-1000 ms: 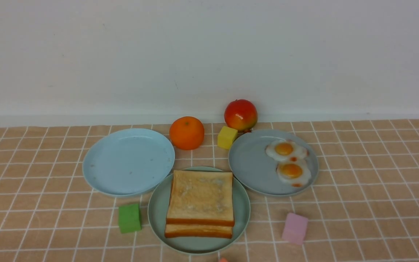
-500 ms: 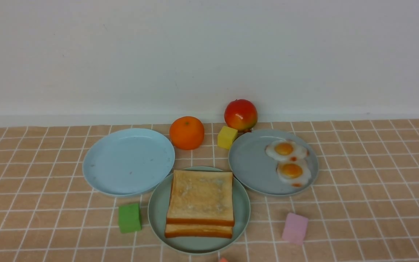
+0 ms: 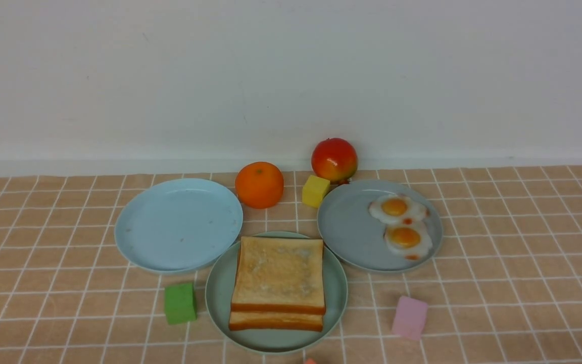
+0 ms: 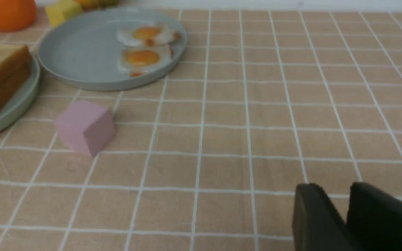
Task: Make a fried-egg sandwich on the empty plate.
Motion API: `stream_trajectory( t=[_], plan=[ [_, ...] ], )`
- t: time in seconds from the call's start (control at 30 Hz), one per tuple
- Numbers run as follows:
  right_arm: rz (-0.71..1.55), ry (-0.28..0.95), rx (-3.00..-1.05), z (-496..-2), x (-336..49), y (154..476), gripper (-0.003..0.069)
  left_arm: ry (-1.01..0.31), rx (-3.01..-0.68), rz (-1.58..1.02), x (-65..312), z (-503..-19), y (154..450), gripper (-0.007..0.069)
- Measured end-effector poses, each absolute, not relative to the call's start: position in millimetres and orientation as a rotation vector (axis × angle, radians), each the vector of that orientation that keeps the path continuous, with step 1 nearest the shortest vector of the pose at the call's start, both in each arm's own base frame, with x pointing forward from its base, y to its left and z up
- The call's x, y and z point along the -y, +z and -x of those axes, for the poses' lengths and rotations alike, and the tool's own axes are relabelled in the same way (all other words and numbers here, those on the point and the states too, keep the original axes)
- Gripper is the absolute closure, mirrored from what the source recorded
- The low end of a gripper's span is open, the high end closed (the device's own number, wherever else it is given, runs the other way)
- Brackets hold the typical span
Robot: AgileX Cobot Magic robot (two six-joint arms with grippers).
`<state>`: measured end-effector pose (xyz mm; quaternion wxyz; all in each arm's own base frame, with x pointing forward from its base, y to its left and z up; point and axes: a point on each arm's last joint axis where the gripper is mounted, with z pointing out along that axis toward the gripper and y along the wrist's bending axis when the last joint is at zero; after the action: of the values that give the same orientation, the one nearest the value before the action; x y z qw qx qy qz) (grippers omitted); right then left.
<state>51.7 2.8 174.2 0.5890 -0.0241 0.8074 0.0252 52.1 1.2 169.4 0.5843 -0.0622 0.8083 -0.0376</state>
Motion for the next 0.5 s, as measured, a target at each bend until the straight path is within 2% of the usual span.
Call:
stream_trajectory(
  t=[0.5],
  plan=[
    [0.049, 0.054, -1.872, -52.0, -2.4, 174.5, 0.0458, -0.088, -1.886, 0.145, -1.2, -52.1, 169.2, 0.0586]
  ],
)
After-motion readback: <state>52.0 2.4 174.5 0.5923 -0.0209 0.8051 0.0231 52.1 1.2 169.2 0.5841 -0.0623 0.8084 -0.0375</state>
